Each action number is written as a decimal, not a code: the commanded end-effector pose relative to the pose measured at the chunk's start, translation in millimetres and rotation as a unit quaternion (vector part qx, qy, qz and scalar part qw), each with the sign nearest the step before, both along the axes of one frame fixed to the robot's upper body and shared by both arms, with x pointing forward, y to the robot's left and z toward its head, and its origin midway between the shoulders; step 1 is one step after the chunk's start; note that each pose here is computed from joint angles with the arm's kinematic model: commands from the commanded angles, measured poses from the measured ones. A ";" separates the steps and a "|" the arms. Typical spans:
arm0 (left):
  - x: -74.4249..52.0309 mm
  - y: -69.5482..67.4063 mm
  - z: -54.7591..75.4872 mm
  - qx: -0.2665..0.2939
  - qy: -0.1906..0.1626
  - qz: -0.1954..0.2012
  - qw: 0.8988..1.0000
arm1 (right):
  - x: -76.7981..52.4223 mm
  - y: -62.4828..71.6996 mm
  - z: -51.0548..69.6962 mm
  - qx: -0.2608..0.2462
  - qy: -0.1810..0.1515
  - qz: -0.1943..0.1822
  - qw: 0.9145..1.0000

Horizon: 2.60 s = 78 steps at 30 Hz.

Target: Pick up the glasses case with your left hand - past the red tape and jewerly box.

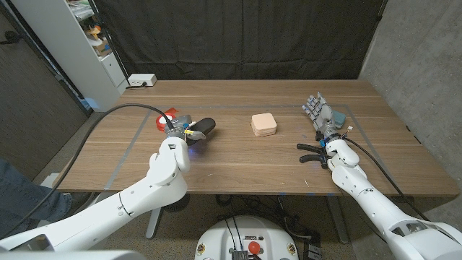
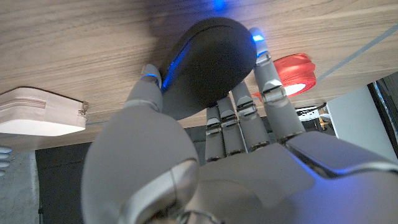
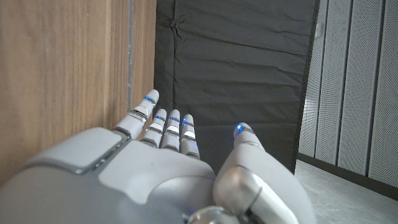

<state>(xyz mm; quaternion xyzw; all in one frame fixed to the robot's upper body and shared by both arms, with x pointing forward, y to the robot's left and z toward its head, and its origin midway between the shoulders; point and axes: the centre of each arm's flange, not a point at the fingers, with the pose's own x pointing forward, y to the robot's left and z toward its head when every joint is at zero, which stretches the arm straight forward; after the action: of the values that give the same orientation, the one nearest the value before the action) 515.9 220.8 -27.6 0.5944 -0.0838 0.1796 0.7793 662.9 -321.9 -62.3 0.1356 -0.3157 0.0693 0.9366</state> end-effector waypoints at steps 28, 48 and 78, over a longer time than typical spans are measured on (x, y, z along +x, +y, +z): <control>-23.6 6.7 32.4 0.018 -0.029 -0.003 0.999 | -10.5 6.0 14.5 -0.009 -0.012 -0.009 1.000; -33.5 7.7 46.3 0.024 -0.037 -0.005 0.999 | -17.9 6.8 17.6 -0.009 -0.017 -0.011 1.000; -68.0 11.8 77.8 0.030 -0.063 -0.005 0.998 | -26.7 7.0 16.5 -0.006 -0.022 -0.006 1.000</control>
<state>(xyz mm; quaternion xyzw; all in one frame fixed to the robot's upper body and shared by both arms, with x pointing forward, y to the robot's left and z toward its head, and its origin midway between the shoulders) 459.0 233.1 38.7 0.6010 -0.1354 0.2053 0.7605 638.8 -313.3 -44.8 0.1259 -0.3364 0.0676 0.9308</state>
